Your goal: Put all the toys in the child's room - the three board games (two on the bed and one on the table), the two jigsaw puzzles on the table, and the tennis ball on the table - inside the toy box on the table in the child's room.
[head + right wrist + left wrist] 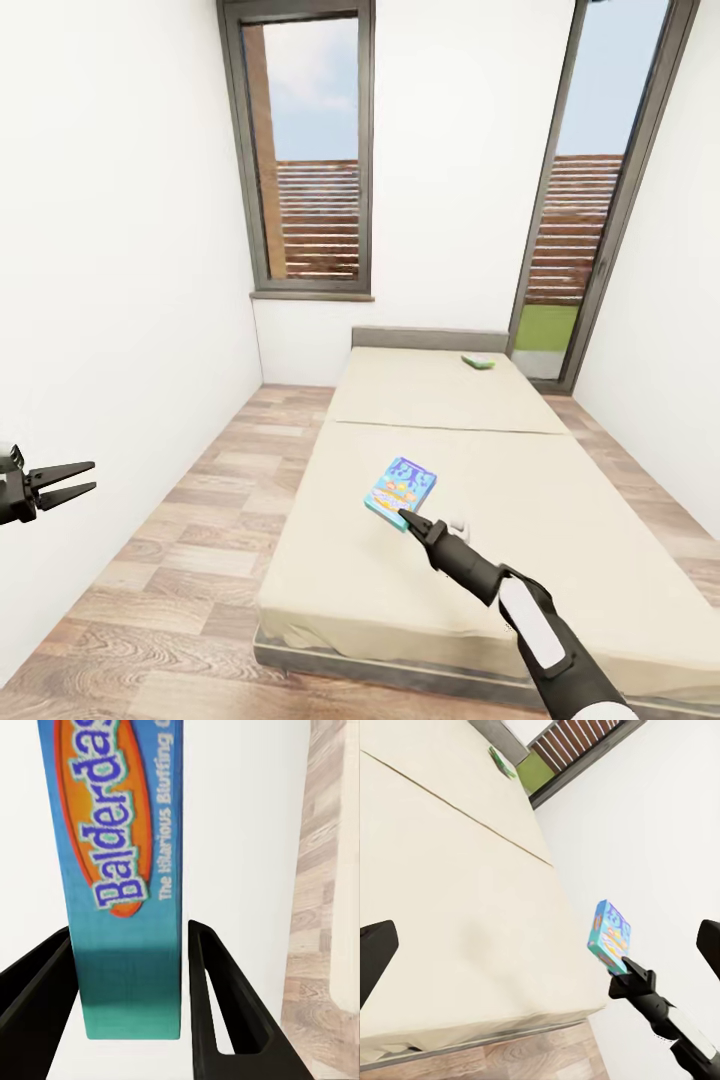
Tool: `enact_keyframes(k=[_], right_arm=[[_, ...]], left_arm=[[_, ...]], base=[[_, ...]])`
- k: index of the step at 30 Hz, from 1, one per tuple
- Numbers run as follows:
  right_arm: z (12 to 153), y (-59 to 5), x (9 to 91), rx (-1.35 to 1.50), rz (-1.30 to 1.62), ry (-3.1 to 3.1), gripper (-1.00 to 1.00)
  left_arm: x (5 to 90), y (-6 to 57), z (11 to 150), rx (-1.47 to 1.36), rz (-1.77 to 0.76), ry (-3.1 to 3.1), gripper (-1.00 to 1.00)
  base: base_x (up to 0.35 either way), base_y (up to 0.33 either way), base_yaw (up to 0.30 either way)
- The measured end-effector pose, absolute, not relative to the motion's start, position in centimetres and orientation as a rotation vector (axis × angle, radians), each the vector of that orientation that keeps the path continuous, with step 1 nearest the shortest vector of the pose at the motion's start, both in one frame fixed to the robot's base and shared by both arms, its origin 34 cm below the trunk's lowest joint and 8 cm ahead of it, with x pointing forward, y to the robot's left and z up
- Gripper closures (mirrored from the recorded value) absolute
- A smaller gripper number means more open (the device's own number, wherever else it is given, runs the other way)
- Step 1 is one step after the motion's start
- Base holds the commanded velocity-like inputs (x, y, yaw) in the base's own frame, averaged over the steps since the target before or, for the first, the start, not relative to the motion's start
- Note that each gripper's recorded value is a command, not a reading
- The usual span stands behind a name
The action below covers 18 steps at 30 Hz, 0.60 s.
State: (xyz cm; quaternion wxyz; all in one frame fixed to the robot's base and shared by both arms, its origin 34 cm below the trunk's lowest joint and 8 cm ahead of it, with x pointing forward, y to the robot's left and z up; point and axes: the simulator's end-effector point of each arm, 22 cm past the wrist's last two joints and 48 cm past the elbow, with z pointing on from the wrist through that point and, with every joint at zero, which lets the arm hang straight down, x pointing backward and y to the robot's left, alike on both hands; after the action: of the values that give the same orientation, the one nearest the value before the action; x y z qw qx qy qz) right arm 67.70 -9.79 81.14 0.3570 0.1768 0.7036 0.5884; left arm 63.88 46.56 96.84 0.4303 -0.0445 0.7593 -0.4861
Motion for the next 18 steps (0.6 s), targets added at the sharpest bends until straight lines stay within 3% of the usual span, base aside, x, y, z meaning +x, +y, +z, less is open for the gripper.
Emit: enact_keyframes(k=[18], right_arm=[[89.1, -6.2, 67.8, 0.284, 1.453, 1.853, 1.00]], left_arm=[[64.6, 44.4, 99.0, -0.115, -1.269, 1.905, -1.00]], base=[[0.000, 0.000, 0.000]])
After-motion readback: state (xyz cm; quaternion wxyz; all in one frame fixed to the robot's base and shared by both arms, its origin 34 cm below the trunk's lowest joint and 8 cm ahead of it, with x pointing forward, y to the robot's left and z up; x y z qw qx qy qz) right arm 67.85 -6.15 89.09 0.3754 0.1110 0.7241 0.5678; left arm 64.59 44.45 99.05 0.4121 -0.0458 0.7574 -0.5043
